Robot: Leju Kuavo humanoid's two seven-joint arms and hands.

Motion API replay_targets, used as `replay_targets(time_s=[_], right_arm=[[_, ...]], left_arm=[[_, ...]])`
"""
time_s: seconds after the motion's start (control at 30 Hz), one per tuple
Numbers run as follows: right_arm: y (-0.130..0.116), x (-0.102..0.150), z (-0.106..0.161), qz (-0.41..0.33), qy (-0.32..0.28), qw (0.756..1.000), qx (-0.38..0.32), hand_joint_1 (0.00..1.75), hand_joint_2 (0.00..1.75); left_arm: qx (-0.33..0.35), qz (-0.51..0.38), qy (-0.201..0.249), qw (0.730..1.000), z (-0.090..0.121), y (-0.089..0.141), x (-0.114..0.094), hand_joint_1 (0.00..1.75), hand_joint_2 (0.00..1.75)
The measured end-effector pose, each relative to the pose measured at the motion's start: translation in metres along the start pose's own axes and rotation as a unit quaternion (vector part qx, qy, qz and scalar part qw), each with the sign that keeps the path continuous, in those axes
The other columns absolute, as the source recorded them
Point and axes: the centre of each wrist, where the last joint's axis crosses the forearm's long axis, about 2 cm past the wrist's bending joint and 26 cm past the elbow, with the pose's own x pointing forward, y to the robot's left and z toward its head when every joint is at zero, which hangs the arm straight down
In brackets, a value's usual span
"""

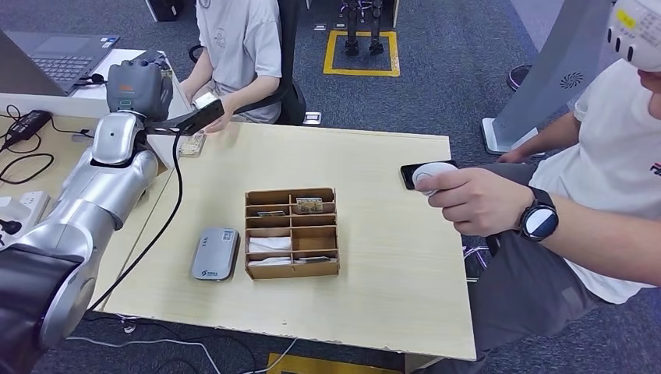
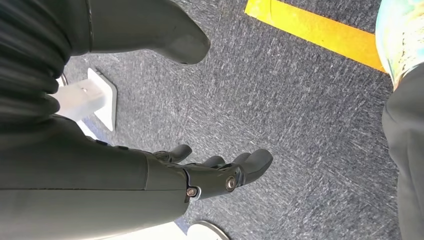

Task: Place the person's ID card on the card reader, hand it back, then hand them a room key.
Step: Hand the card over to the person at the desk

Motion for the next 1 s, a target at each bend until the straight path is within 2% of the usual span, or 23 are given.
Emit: replay_targets(time_s=[0.3,0.8,0.83,0.87,0.93,0.97,1.0], right_arm=[[0.0,0.001,0.0,0.009,-0.005,1.0,0.001,0.0,1.75],[0.001,0.002,0.0,0.015,-0.01,1.0,0.001,0.0,1.75],[0.001,0.002,0.0,0.015,-0.01,1.0,0.001,0.0,1.75],[0.001,0.002,0.0,0.015,-0.01,1.0,0.001,0.0,1.75],[0.001,0.002,0.0,0.016,-0.009,1.0,0.002,0.0,1.75],[0.001,0.002,0.0,0.016,-0.008,1.0,0.002,0.0,1.75],[0.001,0.002,0.0,0.016,-0.008,1.0,0.001,0.0,1.75]], left_arm=[[-0.024,0.0,0.023,0.999,0.007,-0.012,-0.009,1.75,1.75],[-0.041,-0.008,0.027,0.999,0.011,-0.019,-0.009,1.75,1.75],[-0.042,-0.007,0.027,0.999,0.011,-0.02,-0.009,1.68,1.75],[-0.043,-0.007,0.028,0.999,0.011,-0.02,-0.009,1.38,1.75],[-0.045,-0.006,0.026,0.999,0.012,-0.021,-0.008,0.51,1.75],[-0.046,-0.005,0.025,0.999,0.012,-0.021,-0.008,0.13,1.75],[-0.046,-0.005,0.024,0.999,0.012,-0.021,-0.008,0.0,1.75]])
